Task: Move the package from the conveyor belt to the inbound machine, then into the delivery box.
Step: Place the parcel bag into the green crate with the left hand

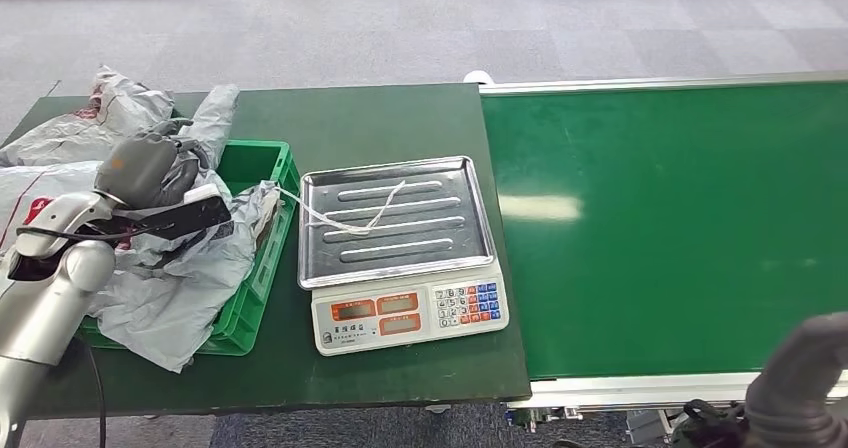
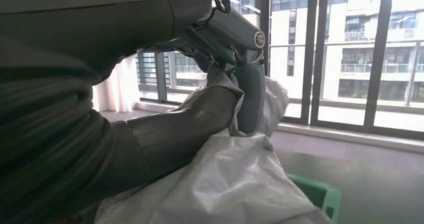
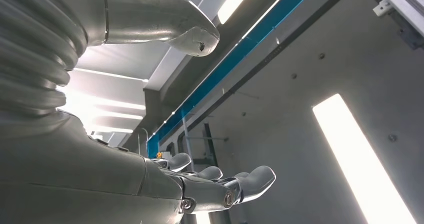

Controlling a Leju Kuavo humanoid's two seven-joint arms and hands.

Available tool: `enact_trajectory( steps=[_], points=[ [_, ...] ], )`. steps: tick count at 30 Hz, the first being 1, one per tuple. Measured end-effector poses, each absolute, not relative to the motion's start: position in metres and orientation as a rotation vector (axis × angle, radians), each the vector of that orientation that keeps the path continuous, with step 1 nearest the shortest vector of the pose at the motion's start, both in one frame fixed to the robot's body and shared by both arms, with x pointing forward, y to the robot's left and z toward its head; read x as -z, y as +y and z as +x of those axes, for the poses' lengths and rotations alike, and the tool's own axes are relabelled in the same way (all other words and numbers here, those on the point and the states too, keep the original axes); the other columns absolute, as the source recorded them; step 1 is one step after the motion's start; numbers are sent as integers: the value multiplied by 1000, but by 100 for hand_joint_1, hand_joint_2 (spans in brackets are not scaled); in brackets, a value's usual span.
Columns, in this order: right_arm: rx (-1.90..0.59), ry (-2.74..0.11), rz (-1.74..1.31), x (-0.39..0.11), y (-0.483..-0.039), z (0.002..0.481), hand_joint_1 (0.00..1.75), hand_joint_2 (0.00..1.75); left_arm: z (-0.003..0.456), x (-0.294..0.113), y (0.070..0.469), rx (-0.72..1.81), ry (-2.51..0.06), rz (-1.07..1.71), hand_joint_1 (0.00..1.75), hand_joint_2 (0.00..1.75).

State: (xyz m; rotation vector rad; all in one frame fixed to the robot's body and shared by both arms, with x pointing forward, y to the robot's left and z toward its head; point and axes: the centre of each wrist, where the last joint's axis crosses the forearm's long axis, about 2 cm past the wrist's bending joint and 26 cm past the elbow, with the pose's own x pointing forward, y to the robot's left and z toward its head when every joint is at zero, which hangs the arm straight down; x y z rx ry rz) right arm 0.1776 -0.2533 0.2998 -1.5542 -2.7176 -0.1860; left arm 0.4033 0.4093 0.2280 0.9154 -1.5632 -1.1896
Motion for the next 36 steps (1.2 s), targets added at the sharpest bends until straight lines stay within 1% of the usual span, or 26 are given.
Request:
enact_trajectory(
  steps=[4, 7, 8, 11, 12, 15, 18, 20, 27, 31, 36],
  points=[
    [185, -2715, -1557, -300, -254, 177, 0, 175, 388, -215, 419, 1199, -1530, 910, 175, 175],
    [189, -2711, -1550, -299, -254, 176, 0, 175, 362, -189, 425, 1196, -1486, 882, 175, 175],
    [191, -2709, -1546, -298, -254, 176, 0, 175, 350, -179, 426, 1190, -1477, 871, 145, 175],
    [195, -2705, -1537, -296, -255, 175, 0, 175, 313, -154, 427, 1187, -1464, 828, 15, 175],
    [196, -2704, -1535, -296, -255, 175, 0, 175, 302, -147, 425, 1195, -1459, 815, 1, 131],
    [197, -2704, -1533, -296, -255, 175, 0, 175, 275, -135, 414, 1246, -1444, 797, 0, 0],
    [195, -2703, -1535, -296, -255, 175, 0, 175, 265, -135, 400, 1271, -1470, 798, 0, 0],
    [192, -2702, -1538, -296, -255, 175, 0, 175, 264, -139, 392, 1223, -1537, 791, 0, 0],
    [197, -2702, -1534, -296, -255, 175, 0, 175, 266, -167, 372, 819, -1895, 756, 0, 0],
    [200, -2703, -1531, -296, -255, 175, 0, 175, 261, -182, 361, 631, -2054, 839, 0, 0],
    [202, -2702, -1531, -296, -254, 175, 0, 175, 257, -196, 353, 471, -2193, 945, 0, 0]
  ],
)
